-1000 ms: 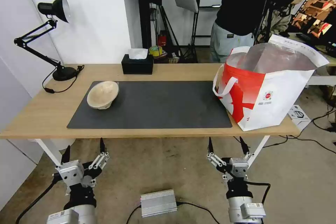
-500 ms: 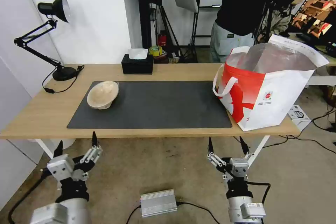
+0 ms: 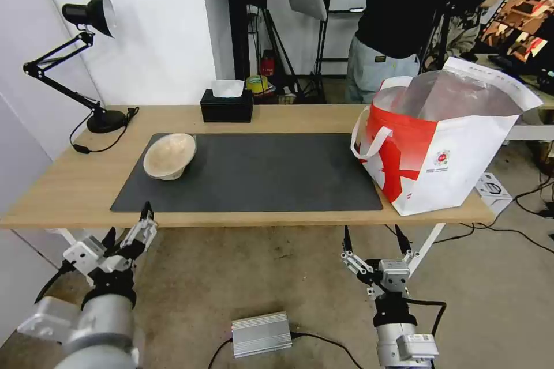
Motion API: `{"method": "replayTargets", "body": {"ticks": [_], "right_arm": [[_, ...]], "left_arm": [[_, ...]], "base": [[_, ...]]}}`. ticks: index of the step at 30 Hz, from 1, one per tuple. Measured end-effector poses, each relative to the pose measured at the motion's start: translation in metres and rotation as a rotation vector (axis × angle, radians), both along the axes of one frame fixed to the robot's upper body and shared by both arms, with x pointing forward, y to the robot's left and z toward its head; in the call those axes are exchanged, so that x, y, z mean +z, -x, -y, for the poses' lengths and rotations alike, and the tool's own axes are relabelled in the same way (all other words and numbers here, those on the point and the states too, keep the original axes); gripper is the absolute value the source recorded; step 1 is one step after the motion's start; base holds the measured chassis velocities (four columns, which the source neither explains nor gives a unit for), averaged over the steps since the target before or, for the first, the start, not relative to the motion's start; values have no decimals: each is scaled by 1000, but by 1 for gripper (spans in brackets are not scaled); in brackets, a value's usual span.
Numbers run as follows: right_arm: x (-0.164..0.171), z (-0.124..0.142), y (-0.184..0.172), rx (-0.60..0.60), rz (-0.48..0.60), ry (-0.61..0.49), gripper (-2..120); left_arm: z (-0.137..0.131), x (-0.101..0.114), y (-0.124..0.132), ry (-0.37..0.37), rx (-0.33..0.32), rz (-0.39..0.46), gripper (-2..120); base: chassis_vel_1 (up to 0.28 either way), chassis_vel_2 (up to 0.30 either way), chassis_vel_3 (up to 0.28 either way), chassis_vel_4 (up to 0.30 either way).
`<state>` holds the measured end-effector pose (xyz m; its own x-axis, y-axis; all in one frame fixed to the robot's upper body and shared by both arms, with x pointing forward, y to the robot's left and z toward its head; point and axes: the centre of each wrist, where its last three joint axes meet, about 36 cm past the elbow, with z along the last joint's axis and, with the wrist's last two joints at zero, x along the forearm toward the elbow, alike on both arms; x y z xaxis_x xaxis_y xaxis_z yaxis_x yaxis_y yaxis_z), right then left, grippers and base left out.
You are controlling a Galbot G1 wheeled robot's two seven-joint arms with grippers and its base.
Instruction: Pick up the trash from the table and place it into the takeout bag.
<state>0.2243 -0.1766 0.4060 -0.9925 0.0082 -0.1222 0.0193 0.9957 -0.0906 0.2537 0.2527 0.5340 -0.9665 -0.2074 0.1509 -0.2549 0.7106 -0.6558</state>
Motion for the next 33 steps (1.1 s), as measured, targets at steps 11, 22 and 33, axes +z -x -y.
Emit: {"method": "replayTargets", "body": {"ticks": [11,22,33], "right_arm": [[0,0,0,0,0,0,100],[0,0,0,0,0,0,100],[0,0,0,0,0,0,100]], "left_arm": [[-36,17,-54,200,-30,-74,100],[-66,20,-123,280,-16,-127,100],[-95,7,-165,273,62,-196,100]], "base": [[0,0,0,0],[0,0,0,0],[0,0,0,0]]}}
